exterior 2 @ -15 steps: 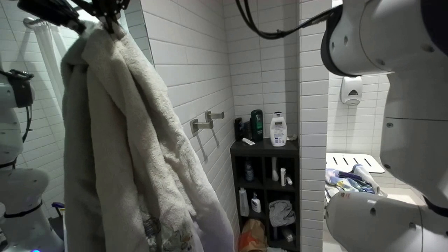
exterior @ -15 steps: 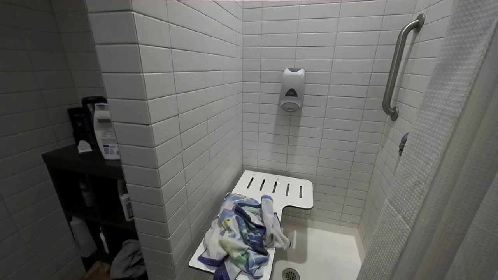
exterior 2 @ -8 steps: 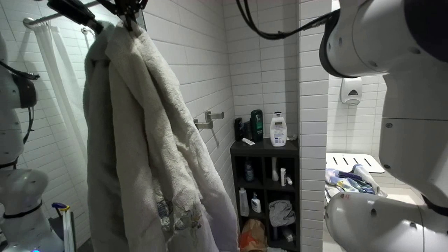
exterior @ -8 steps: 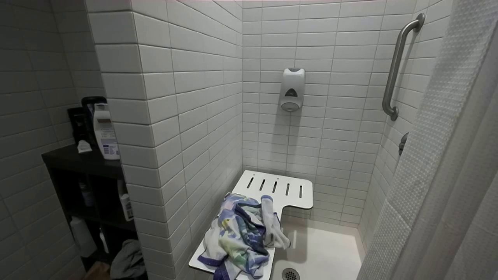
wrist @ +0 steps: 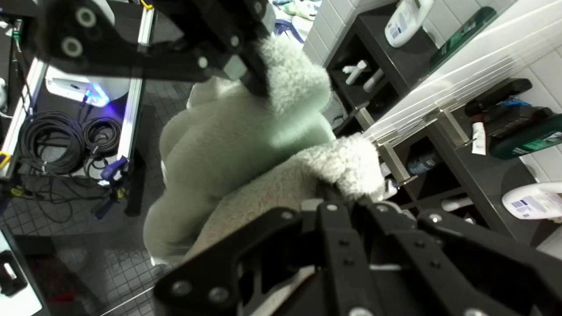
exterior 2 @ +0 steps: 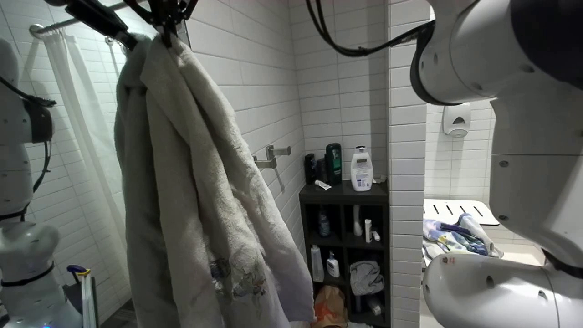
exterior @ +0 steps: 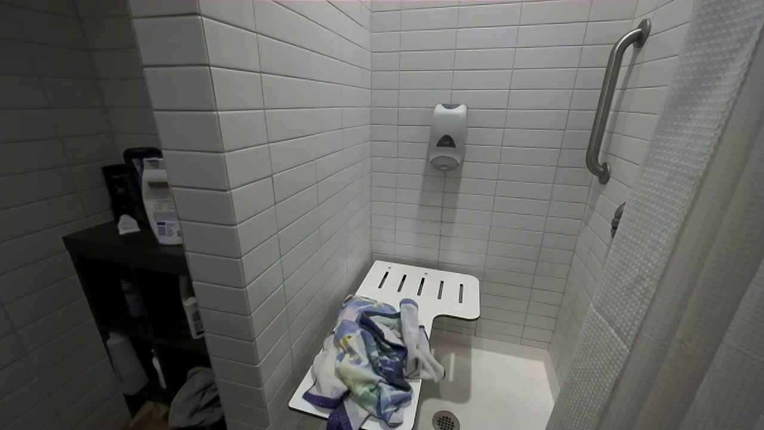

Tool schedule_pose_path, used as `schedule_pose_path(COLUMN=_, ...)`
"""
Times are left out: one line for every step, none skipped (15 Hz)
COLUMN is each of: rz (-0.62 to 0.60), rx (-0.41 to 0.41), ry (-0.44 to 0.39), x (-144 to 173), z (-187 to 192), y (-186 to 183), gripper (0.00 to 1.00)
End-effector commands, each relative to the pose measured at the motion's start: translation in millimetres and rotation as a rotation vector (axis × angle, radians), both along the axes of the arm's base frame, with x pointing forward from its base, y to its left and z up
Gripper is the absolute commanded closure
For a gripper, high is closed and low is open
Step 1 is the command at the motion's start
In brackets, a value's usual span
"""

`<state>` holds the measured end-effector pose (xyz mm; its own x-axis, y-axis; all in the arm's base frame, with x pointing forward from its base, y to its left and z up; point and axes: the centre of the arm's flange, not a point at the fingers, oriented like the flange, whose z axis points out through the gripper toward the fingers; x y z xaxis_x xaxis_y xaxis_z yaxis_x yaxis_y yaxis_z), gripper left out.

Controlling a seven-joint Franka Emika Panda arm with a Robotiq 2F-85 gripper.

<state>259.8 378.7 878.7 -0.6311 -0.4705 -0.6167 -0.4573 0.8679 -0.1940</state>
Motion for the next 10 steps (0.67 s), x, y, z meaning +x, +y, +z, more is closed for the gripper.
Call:
schedule_pose_path(rz=0.036, rx=0.016, ry=0.014, x=17.2, z=11.9, y=36.9, gripper=0.98)
schedule_pose_path(rz=0.047, rx=0.018, ry=0.022, x=14.7, z=8.9, y=41.3, gripper=0.98)
schedule_pose_path(rz=0.056, rx=0.021, ry=0.03, x=13.1, z=7.4, y=43.7, gripper=0.98)
schedule_pose_path(rz=0.063, rx=0.022, ry=0.037, x=11.2, z=5.3, y=46.3, gripper=0.98)
schedule_pose_path(rz=0.069, rx=0.025, ry=0.043, x=8.5, z=4.2, y=48.1, gripper=0.98)
schedule_pose_path(rz=0.076, rx=0.028, ry=0.048, x=6.0, z=3.4, y=49.5, gripper=0.98)
schedule_pose_path(rz=0.08, rx=0.03, ry=0.051, x=3.9, z=3.1, y=49.8, gripper=0.98)
schedule_pose_path(rz=0.084, rx=0.033, ry=0.054, x=1.5, z=3.0, y=50.3, gripper=0.98)
schedule_pose_path(rz=0.089, rx=0.035, ry=0.055, x=-1.6, z=2.5, y=50.6, gripper=0.98)
schedule_pose_path(rz=0.095, rx=0.036, ry=0.056, x=-4.5, z=2.1, y=51.6, gripper=0.98)
